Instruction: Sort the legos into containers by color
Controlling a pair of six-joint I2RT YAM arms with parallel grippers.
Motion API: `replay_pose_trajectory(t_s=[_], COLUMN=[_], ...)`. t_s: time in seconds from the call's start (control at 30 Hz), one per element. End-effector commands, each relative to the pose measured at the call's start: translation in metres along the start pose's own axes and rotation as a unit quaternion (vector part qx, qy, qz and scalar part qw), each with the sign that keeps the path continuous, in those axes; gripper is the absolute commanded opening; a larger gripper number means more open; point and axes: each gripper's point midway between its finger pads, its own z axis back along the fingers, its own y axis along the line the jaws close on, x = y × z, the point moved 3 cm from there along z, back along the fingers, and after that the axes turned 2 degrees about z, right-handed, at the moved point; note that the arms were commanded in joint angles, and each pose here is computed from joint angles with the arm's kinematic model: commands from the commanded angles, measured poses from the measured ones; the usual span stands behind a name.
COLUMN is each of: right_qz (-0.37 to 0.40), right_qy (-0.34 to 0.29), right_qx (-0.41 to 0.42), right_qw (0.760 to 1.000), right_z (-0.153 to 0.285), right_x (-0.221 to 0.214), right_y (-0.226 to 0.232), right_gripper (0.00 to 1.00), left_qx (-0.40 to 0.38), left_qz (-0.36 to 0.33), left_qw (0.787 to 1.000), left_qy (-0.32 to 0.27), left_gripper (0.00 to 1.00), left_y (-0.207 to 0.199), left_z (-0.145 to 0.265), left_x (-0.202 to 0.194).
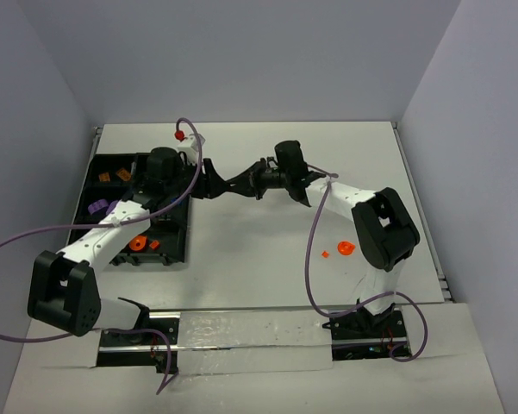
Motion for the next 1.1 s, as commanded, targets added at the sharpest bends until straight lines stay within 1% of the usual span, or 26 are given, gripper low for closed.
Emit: replay_pose_trajectory(t_s=[0.0, 0.17, 0.3, 0.37, 0.4, 0.43, 0.47, 0.5, 0.53, 0.57, 0.6, 0.63, 0.67, 0.7, 0.73, 0.8, 0.83, 0.87, 0.9, 0.93, 0.97, 1.03, 1.07], right_qz=[0.007, 0.004, 0.005, 0.004, 0.001, 0.003, 0.002, 0.003, 0.006, 0.01, 0.015, 0.022, 0.028, 0.034, 0.039, 0.065, 0.073, 0.078, 0.097, 0.131, 0.164, 0.225, 0.252], right_qy=[0.028, 0.036, 0.042, 0.044, 0.045, 0.046, 0.046, 0.047, 0.047, 0.047, 0.046, 0.044, 0.041, 0.039, 0.036, 0.028, 0.022, 0.013, -0.001, -0.017, -0.021, -0.041, -0.048], right_qx=[0.029, 0.036, 0.039, 0.041, 0.041, 0.044, 0.047, 0.046, 0.048, 0.05, 0.053, 0.055, 0.056, 0.057, 0.058, 0.062, 0.059, 0.051, 0.047, 0.035, 0.032, -0.003, -0.017], right_qw=[0.999, 0.999, 0.998, 0.998, 0.998, 0.998, 0.998, 0.998, 0.998, 0.998, 0.997, 0.997, 0.997, 0.997, 0.997, 0.996, 0.995, 0.996, 0.994, 0.991, 0.986, 0.973, 0.966], right_z=[-0.001, -0.001, -0.003, -0.003, -0.004, -0.004, -0.003, -0.003, -0.002, -0.002, -0.001, 0.0, 0.001, 0.002, 0.003, 0.007, 0.009, 0.01, 0.014, 0.02, 0.021, 0.031, 0.036], right_x=[-0.014, -0.018, -0.022, -0.022, -0.022, -0.022, -0.022, -0.022, -0.023, -0.024, -0.024, -0.023, -0.023, -0.022, -0.02, -0.017, -0.014, -0.009, -0.001, 0.01, 0.012, 0.025, 0.031], right_y=[0.01, 0.011, 0.009, 0.007, 0.006, 0.007, 0.007, 0.006, 0.006, 0.007, 0.008, 0.008, 0.008, 0.007, 0.007, 0.008, 0.007, 0.005, 0.007, 0.009, 0.007, 0.009, 0.006], right_gripper=[0.0, 0.0, 0.0, 0.0, 0.0, 0.0, 0.02, 0.04, 0.08, 0.26, 0.31, 0.49, 0.63, 0.73, 0.8, 0.99, 1.0, 1.0, 1.0, 1.0, 1.0, 1.0, 1.0], left_qx=[-0.024, -0.022, -0.026, -0.03, -0.031, -0.034, -0.033, -0.034, -0.036, -0.037, -0.034, -0.031, -0.032, -0.033, -0.032, -0.032, -0.031, -0.029, -0.018, 0.002, 0.013, 0.055, 0.066], left_qz=[-0.01, -0.011, -0.009, -0.01, -0.01, -0.01, -0.008, -0.008, -0.008, -0.005, -0.004, 0.0, -0.004, -0.011, -0.016, -0.038, -0.071, -0.085, -0.099, -0.145, -0.137, -0.186, -0.192], left_qw=[0.999, 0.999, 0.999, 0.999, 0.999, 0.999, 0.999, 0.999, 0.999, 0.999, 0.999, 0.999, 0.999, 0.999, 0.999, 0.999, 0.997, 0.996, 0.995, 0.989, 0.99, 0.978, 0.973], left_qy=[-0.031, -0.03, -0.029, -0.029, -0.03, -0.031, -0.032, -0.03, -0.032, -0.03, -0.028, -0.023, -0.021, -0.021, -0.02, -0.022, -0.027, -0.018, 0.003, 0.012, 0.031, 0.081, 0.106], left_gripper=[0.53, 0.42, 0.23, 0.16, 0.09, 0.09, 0.03, 0.0, 0.0, 0.0, 0.0, 0.0, 0.0, 0.0, 0.0, 0.0, 0.0, 0.0, 0.0, 0.0, 0.0, 0.0, 0.0], left_y=[-0.015, -0.014, -0.015, -0.017, -0.017, -0.018, -0.016, -0.015, -0.015, -0.012, -0.01, -0.005, -0.003, -0.001, 0.003, 0.011, 0.011, 0.014, 0.018, 0.028, 0.032, 0.051, 0.058], left_z=[-0.003, -0.005, -0.003, -0.002, -0.001, 0.0, 0.002, 0.004, 0.007, 0.01, 0.013, 0.016, 0.024, 0.031, 0.037, 0.055, 0.066, 0.075, 0.086, 0.101, 0.109, 0.134, 0.144], left_x=[0.025, 0.024, 0.024, 0.024, 0.024, 0.025, 0.026, 0.025, 0.026, 0.024, 0.023, 0.02, 0.019, 0.018, 0.017, 0.02, 0.023, 0.02, 0.014, 0.013, 0.007, -0.01, -0.021])
